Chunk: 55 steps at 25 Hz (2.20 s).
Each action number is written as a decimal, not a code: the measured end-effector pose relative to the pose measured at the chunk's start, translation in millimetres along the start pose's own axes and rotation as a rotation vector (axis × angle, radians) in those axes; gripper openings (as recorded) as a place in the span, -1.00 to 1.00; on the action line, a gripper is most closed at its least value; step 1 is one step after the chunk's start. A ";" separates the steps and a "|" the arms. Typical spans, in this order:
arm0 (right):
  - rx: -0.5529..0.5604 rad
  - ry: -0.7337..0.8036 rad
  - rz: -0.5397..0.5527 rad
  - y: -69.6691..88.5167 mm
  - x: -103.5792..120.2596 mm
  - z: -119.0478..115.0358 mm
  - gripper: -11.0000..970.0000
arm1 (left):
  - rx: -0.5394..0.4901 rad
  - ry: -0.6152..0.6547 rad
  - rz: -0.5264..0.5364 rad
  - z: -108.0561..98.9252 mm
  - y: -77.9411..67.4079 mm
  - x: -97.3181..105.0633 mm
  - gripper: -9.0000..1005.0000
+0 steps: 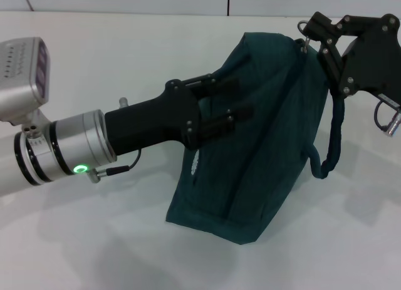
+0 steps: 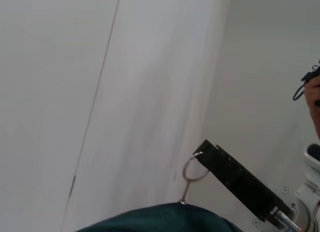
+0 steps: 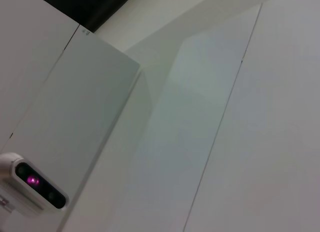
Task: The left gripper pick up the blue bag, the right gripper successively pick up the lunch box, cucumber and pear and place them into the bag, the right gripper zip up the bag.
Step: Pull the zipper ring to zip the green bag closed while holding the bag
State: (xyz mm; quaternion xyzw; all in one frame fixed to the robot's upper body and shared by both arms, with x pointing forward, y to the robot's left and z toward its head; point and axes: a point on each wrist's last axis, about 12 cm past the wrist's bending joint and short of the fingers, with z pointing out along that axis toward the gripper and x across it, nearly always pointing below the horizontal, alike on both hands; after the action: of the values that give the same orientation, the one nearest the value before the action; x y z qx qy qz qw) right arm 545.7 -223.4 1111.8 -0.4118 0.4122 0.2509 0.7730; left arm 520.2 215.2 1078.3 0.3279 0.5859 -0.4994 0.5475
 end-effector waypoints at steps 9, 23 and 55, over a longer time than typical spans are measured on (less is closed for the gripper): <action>-0.004 0.004 -0.002 -0.6 0.7 2.2 -0.94 | 0.052 0.014 0.000 5.5 -5.7 1.9 -0.08; -0.017 0.007 -0.007 -1.9 1.5 8.4 -0.94 | -0.031 0.019 0.008 7.3 1.7 7.0 -0.27; 0.090 0.120 0.024 -8.7 16.0 -1.6 -0.94 | -0.010 0.012 0.252 -45.7 -22.0 19.5 -0.88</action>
State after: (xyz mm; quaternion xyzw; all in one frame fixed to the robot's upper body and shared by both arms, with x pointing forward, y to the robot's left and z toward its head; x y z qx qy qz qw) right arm 559.9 -228.6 1101.6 -0.3861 0.4736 0.2161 0.7615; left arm 481.7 248.9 1059.9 0.3992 0.5456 -0.4218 0.6042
